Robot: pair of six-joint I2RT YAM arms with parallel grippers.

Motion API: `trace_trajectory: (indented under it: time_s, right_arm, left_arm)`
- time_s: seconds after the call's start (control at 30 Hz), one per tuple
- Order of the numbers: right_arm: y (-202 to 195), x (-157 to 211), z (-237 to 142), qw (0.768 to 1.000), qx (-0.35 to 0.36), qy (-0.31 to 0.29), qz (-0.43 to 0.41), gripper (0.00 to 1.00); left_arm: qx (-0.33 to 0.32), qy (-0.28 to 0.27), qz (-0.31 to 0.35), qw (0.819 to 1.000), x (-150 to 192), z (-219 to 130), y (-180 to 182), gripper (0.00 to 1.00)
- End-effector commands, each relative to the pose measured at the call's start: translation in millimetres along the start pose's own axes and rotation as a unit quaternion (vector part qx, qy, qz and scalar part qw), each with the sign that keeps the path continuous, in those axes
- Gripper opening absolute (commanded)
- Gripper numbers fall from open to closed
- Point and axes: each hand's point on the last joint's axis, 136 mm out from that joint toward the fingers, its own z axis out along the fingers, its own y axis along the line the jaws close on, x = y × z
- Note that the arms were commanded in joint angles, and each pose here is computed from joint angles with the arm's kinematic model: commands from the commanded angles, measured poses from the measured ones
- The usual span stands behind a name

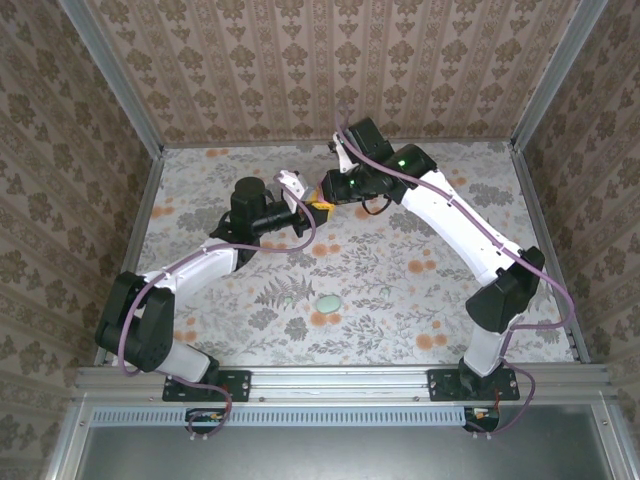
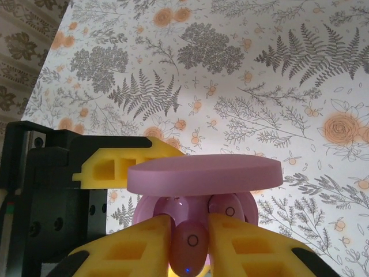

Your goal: Insert wireless bluetooth earbuds into charging case

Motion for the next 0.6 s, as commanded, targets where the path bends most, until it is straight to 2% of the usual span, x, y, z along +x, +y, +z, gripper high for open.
trace_trajectory:
  time_s: [0.0, 0.57]
  right_arm:
    - [0.4, -9.3, -0.1, 1.000, 0.002, -0.015, 0.016, 0.25]
    - [3.8, -16.4, -0.8, 0.998, -0.013, -0.046, 0.050, 0.23]
  left_arm:
    - [0.010, -0.030, 0.027, 0.999, -24.9, -2.8, -5.8, 0.32]
    - [0.006, -0.035, 0.023, 0.999, -27.5, -1.4, -4.0, 0.32]
